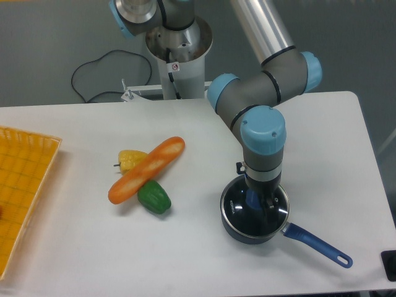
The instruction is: Open the lid
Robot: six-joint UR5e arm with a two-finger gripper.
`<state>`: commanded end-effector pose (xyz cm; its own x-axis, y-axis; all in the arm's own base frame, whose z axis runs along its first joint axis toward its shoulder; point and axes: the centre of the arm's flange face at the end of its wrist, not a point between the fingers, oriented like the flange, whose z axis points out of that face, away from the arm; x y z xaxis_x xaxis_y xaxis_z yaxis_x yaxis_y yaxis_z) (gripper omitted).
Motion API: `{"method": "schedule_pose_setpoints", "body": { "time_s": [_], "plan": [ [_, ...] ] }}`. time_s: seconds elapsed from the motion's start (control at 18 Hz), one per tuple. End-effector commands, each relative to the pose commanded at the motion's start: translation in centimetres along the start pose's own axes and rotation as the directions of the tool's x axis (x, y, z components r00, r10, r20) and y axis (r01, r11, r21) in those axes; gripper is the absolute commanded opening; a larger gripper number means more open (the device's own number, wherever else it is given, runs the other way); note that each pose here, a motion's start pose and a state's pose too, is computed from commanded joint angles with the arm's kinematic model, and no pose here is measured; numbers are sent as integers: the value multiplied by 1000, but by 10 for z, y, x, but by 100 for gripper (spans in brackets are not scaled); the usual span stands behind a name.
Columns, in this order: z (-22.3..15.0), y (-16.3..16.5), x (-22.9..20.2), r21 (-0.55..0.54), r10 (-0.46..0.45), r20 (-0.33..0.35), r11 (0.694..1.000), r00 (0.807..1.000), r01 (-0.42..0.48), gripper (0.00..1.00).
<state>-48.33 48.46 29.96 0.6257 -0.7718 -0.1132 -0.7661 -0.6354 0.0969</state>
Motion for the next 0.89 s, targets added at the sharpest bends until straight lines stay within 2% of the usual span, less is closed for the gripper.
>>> {"method": "schedule_pose_setpoints", "body": {
  "time_s": [0.89],
  "plan": [
    [-2, 2, 3, 0, 2, 0, 1000, 1000, -2, 99]
  ]
}}
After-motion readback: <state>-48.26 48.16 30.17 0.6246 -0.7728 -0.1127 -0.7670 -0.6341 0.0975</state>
